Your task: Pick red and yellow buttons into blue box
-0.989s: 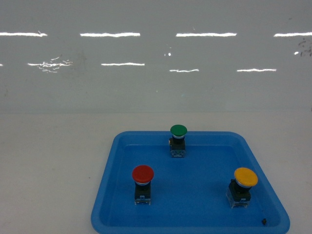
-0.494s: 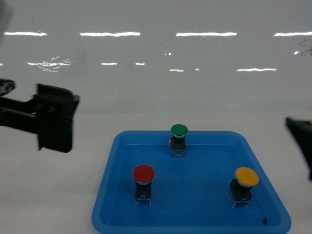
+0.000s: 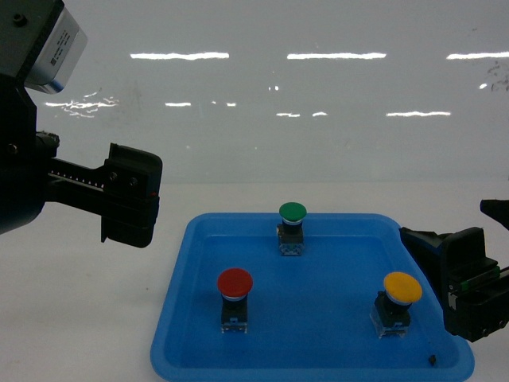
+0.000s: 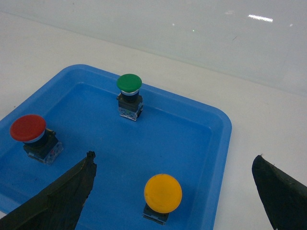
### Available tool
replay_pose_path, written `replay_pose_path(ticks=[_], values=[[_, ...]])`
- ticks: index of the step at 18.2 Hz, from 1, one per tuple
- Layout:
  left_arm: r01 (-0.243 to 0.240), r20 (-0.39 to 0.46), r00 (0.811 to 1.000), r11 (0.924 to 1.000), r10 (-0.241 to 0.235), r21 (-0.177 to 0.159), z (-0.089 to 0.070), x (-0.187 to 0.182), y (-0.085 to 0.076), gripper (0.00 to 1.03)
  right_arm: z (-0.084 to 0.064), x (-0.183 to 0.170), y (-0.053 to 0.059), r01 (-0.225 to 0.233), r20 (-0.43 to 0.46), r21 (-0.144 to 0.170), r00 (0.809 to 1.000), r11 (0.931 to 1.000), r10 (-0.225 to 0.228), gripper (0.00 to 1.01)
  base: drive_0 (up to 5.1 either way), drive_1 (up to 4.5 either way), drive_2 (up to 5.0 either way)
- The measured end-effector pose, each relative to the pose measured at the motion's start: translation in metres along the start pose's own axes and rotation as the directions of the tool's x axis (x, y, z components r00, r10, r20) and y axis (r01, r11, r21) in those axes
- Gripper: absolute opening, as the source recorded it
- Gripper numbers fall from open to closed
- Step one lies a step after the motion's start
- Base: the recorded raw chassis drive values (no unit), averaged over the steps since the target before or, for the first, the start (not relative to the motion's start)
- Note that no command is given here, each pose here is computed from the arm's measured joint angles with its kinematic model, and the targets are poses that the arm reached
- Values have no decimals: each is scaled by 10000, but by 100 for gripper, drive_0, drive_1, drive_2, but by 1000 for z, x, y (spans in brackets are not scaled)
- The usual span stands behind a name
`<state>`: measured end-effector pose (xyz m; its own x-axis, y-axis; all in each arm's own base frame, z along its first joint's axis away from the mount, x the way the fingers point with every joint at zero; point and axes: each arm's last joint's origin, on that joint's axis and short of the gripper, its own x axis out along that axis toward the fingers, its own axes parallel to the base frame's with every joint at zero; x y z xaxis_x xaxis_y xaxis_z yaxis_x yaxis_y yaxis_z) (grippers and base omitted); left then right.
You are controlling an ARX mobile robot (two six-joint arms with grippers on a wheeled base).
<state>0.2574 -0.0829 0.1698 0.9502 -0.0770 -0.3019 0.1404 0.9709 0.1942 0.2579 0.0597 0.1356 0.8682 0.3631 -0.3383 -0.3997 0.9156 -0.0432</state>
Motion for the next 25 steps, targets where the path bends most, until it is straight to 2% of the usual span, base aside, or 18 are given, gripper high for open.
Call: replay_pose_path(ticks=[5, 9, 11, 13, 14, 15, 16, 17, 21, 25], values=[[14, 3, 10000, 10000, -14, 61, 0, 0, 0, 98, -1, 2, -2, -65, 177, 5, 9998, 10000, 65, 98, 0, 0, 0], [14, 3, 10000, 10000, -14, 61, 0, 0, 0, 98, -10, 16, -1, -183, -281, 102, 9994, 9998, 186, 98, 0, 0, 0], [14, 3, 10000, 10000, -14, 61, 0, 0, 0, 98, -5, 28, -1, -269, -157, 33, 9995, 9996, 269, 98, 0, 0, 0], [14, 6, 10000, 10000, -14, 60, 0, 0, 0, 98, -2, 46, 0, -557, -301, -166, 9980, 9983, 551, 98, 0, 0, 0], [15, -1, 10000, 10000, -15, 62, 0, 0, 0, 98, -6, 54, 0, -807, -607, -119, 9950, 9967, 798, 98, 0, 0, 0], [14, 3, 10000, 10000, -14, 61, 0, 0, 0, 98, -13, 63, 1, -936, -1071, -228, 9901, 9954, 906, 98, 0, 0, 0], [15, -1, 10000, 10000, -15, 62, 0, 0, 0, 98, -18, 70, 0, -1056, -1404, -186, 9848, 9942, 1020, 98, 0, 0, 0], [14, 3, 10000, 10000, -14, 64, 0, 0, 0, 98, -21, 78, -1, -1183, -1730, -315, 9786, 9925, 1112, 98, 0, 0, 0], [14, 3, 10000, 10000, -14, 61, 0, 0, 0, 98, -31, 98, -3, -1523, -2335, -583, 9630, 9866, 1348, 98, 0, 0, 0], [14, 3, 10000, 10000, -14, 61, 0, 0, 0, 98, -51, 106, -4, -1661, -3057, -868, 9429, 9823, 1324, 98, 0, 0, 0]])
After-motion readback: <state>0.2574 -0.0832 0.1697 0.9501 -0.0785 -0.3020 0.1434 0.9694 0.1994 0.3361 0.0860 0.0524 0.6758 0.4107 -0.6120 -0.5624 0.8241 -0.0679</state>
